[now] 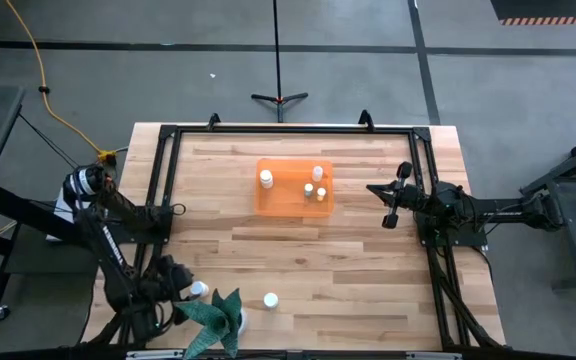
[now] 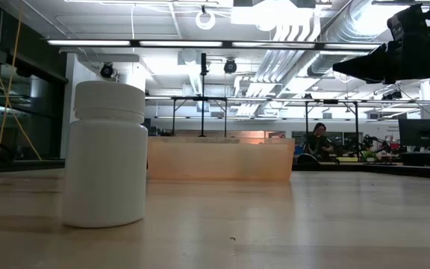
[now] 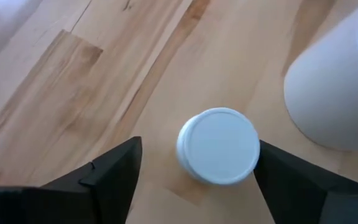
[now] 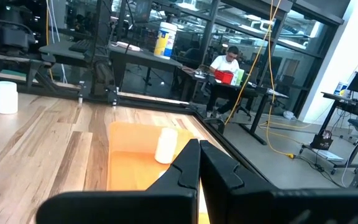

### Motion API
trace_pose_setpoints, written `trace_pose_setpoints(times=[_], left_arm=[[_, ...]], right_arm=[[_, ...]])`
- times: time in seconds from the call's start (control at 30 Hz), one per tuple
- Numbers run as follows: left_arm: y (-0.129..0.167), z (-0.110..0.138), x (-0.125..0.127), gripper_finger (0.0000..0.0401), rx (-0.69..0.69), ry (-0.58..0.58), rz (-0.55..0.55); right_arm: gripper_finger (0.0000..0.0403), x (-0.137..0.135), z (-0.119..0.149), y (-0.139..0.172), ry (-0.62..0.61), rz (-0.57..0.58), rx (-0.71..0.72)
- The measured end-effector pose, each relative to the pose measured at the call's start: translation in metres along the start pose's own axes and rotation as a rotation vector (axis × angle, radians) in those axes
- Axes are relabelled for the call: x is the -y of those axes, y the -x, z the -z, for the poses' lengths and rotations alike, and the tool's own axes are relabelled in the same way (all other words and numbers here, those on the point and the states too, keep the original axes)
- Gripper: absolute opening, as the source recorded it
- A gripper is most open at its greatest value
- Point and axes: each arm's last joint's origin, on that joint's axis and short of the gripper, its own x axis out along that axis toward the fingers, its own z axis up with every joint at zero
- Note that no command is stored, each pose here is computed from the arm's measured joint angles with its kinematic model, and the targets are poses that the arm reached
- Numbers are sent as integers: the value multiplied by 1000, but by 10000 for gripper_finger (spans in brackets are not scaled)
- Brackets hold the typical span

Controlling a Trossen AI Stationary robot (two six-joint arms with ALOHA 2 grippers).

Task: Pick and place pill bottles into a basket
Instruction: Put the left white pill bottle in the orange bin

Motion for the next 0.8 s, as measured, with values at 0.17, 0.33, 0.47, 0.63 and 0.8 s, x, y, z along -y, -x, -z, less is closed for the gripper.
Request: trace_pose_setpoints(times=[0.17, 0.33, 0.47, 0.63, 0.8], left_arm=[[-3, -4, 2, 303, -6, -21, 5], [-3, -4, 3, 266, -8, -40, 12], [-3, -4, 3, 236, -8, -43, 13], [-3, -4, 3, 193, -6, -100, 12], [1, -7, -2, 193, -9, -109, 1]], right_arm=[[0, 0, 0, 0, 0, 0, 0], [0, 0, 0, 0, 1, 0, -1], [0, 0, 0, 0, 1, 0, -1], [0, 0, 0, 0, 1, 0, -1], [0, 0, 0, 0, 1, 0, -1]])
